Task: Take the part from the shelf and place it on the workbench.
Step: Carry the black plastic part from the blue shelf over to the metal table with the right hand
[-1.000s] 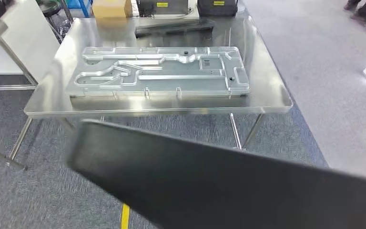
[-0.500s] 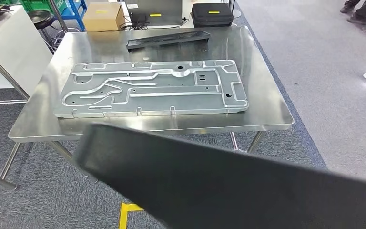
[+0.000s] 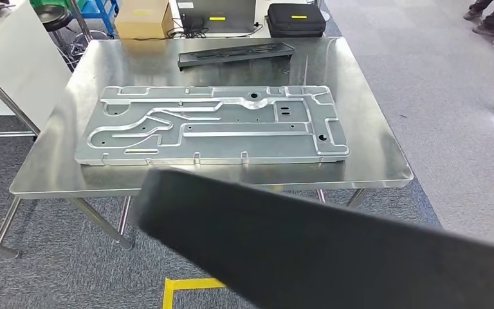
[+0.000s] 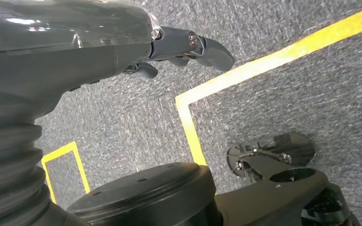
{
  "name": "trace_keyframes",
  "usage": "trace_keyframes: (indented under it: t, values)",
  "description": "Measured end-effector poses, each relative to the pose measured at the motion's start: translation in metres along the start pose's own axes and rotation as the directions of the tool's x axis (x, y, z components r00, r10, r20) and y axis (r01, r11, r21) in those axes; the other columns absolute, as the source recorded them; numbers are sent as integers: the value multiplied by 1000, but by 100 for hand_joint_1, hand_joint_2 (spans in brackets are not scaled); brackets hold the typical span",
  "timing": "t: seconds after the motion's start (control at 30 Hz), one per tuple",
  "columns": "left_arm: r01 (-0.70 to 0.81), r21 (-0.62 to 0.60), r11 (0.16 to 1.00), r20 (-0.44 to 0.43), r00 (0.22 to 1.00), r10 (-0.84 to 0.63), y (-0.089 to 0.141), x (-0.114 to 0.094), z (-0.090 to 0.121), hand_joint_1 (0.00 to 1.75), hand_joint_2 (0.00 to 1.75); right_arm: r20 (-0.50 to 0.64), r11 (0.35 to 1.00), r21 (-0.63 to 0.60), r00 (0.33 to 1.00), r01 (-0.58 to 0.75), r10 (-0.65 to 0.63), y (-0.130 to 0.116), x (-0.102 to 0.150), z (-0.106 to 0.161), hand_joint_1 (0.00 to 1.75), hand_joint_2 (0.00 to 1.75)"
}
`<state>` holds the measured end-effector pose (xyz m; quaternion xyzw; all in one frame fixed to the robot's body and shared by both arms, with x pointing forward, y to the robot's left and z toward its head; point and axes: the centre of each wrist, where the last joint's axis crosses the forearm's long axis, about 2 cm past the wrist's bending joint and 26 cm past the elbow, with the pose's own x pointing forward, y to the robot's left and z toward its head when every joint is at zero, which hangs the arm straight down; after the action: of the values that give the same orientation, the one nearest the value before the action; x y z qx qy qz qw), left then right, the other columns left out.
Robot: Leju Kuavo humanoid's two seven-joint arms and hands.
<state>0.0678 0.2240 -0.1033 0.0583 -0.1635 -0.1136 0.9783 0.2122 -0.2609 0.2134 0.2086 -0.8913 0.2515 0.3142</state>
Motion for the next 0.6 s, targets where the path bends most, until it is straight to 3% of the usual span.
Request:
trace_keyframes:
  t: [0.37,0.6]
  values:
    - [-7,16,1000,-8,1000,7,3,9,-2,0,175,1,1000,3,1000,6,-6,2,2,3,140,175]
    - [1,15,1000,-33,999,-1,1,1,0,0,175,-1,1000,12,1000,9,-9,2,2,3,140,175]
